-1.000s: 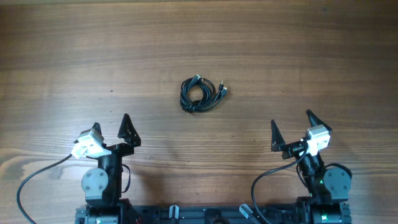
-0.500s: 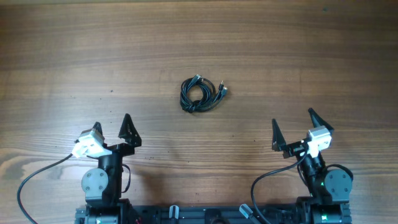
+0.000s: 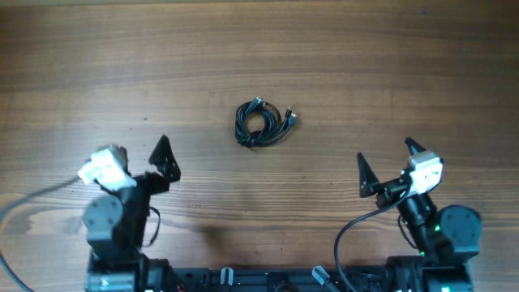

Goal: Untangle cables
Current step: 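Raise both arms and move the left gripper above the black cable bundle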

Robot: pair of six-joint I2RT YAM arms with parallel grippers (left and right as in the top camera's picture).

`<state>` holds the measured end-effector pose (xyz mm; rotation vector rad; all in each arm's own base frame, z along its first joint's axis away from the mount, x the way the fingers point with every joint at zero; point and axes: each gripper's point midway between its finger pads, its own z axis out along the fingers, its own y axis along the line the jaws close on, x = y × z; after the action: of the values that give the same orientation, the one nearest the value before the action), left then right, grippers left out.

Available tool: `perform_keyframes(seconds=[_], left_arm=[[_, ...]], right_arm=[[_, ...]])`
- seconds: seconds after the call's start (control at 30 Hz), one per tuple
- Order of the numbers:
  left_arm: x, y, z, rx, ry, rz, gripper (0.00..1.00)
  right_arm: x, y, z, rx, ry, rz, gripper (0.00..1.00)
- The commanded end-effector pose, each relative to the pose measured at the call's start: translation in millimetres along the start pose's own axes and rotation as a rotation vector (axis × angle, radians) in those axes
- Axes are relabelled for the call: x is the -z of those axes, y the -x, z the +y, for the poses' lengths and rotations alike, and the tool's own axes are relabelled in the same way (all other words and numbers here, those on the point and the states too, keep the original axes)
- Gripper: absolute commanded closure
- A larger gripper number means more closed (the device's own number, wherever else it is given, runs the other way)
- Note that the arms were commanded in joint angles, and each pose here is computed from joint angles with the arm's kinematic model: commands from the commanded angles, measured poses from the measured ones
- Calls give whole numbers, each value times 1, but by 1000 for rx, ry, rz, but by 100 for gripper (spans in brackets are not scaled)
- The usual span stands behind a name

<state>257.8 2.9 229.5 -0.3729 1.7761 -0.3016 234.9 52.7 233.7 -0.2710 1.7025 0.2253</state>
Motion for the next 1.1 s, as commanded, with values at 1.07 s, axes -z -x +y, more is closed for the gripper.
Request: perform_keyframes(seconds=[1.07], left_arm=[[-207,-55,-130,93,18,732,12]], right_arm=[[-93,3,18,-496,243,774,0]])
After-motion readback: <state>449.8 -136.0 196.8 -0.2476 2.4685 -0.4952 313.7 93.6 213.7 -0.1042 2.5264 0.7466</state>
